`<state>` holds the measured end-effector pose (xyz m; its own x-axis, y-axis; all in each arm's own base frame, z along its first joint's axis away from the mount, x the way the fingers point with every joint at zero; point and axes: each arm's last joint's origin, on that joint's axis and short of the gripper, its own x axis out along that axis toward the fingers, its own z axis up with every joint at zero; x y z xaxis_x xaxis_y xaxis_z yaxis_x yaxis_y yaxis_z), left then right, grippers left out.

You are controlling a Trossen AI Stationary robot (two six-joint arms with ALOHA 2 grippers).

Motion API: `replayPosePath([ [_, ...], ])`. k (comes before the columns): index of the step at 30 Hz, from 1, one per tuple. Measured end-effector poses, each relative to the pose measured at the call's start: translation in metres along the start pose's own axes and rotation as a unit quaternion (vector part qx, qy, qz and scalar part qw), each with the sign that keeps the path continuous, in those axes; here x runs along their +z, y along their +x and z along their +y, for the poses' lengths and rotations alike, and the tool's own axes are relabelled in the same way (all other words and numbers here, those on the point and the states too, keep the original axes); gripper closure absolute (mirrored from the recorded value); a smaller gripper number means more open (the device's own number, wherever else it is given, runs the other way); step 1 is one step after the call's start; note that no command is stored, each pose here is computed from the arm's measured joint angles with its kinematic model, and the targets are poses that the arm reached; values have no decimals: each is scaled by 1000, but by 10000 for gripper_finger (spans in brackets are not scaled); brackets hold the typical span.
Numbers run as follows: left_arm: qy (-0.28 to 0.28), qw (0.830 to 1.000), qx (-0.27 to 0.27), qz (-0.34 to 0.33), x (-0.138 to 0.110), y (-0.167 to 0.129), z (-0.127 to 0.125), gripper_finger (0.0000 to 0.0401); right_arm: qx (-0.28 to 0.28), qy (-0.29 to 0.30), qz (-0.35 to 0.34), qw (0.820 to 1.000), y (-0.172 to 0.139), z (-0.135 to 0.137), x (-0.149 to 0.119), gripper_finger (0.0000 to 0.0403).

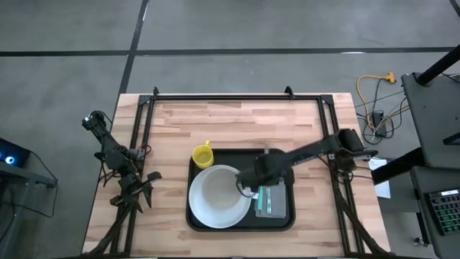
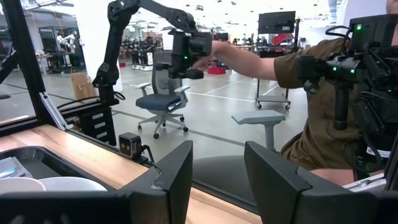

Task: Set up tray
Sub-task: Put the blue patterned knife on the gray napkin to the right of the blue patterned fork

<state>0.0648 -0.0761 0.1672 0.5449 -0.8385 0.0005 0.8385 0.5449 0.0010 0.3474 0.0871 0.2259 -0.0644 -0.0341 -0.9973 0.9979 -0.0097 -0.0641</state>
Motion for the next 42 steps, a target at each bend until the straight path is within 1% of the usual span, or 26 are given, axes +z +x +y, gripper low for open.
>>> replayPosePath([
  [4,0,1000,0,0,0,0,0,269,-2,21,-6,1000,3,-9,-27,378],
  [7,0,1000,0,0,0,0,0,269,0,20,-8,1000,8,-15,-43,378],
  [13,0,1000,0,0,0,0,0,269,10,27,-7,1000,32,-24,-62,378],
  [18,0,1000,0,0,0,0,0,269,20,25,12,999,47,-26,-67,378],
  [22,0,1000,0,0,0,0,0,269,1,42,16,999,53,-32,-70,378],
  [32,0,1000,0,0,0,0,0,269,-13,48,22,999,58,-42,-81,378],
  [42,0,1000,0,0,0,0,0,269,-13,44,12,999,60,-43,-79,378],
])
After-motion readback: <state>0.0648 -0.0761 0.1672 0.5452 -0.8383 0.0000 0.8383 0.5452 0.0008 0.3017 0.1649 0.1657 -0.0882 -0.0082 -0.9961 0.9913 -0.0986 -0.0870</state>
